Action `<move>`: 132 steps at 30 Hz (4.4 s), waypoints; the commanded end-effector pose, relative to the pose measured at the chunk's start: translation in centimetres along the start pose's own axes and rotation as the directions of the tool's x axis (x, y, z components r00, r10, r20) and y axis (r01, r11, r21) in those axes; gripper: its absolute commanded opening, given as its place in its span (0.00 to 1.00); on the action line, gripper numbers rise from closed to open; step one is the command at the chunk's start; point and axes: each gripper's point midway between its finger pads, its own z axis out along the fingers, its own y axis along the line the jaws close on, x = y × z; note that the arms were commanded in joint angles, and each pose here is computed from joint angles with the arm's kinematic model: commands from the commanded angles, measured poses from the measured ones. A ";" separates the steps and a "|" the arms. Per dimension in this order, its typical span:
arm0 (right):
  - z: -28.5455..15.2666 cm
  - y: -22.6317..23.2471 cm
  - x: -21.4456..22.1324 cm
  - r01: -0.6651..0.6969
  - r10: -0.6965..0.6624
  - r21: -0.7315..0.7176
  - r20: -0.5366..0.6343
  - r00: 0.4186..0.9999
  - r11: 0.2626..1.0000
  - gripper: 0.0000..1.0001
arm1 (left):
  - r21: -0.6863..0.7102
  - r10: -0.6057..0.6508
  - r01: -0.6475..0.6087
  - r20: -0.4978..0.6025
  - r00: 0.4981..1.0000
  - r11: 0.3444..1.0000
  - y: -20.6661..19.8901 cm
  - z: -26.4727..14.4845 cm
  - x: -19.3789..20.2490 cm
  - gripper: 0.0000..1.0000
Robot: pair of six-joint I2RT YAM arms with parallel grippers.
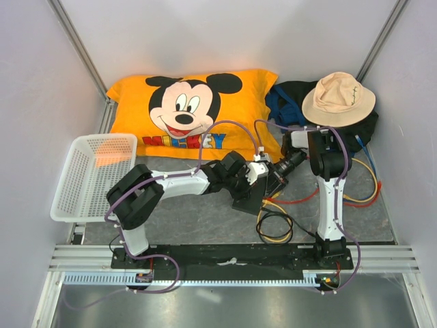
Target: Pull the plug from the switch port
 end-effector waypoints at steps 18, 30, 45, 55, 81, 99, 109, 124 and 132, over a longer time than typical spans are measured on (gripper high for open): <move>-9.5 -2.3 2.3 0.149 -0.126 0.323 -0.090 0.988 0.935 0.00 | -0.117 -0.108 0.077 -0.293 0.950 0.990 3.8 1.8 9.5 0.02; -21.2 0.6 -0.8 0.102 -0.273 0.581 0.214 0.938 0.808 0.00 | -0.116 -0.081 0.050 -0.277 0.957 0.992 3.9 1.7 9.3 0.02; -16.3 -5.4 3.4 -0.030 -0.097 0.496 0.228 0.969 0.868 0.00 | -0.104 -0.045 0.017 -0.275 0.960 0.994 3.3 1.5 9.5 0.02; -14.5 -5.2 3.2 -0.005 -0.129 0.447 0.268 0.955 0.894 0.68 | -0.091 -0.024 -0.001 -0.273 0.962 0.996 2.7 1.4 9.4 0.02; -1.5 -1.0 0.4 0.079 -0.082 0.035 0.122 0.989 0.996 0.90 | -0.069 -0.001 -0.017 -0.258 0.966 0.997 2.3 1.0 8.6 0.02; 0.3 -1.9 0.2 0.018 -0.017 -0.008 0.089 0.996 1.000 0.50 | -0.074 0.001 -0.021 -0.262 0.965 0.997 2.4 1.0 8.6 0.02; 0.5 -2.8 -0.4 -0.004 -0.001 0.034 0.120 0.993 0.999 0.38 | -0.073 0.002 -0.021 -0.259 0.966 0.997 2.3 0.9 8.5 0.02; 1.0 -3.8 -1.0 -0.044 0.033 0.072 0.146 0.989 0.996 0.39 | -0.066 -0.001 -0.017 -0.266 0.964 0.998 2.1 1.1 8.8 0.02; 1.2 -3.7 -0.9 -0.029 0.016 0.091 0.138 0.990 0.995 0.36 | -0.068 -0.003 -0.016 -0.268 0.963 0.998 2.2 1.1 8.8 0.02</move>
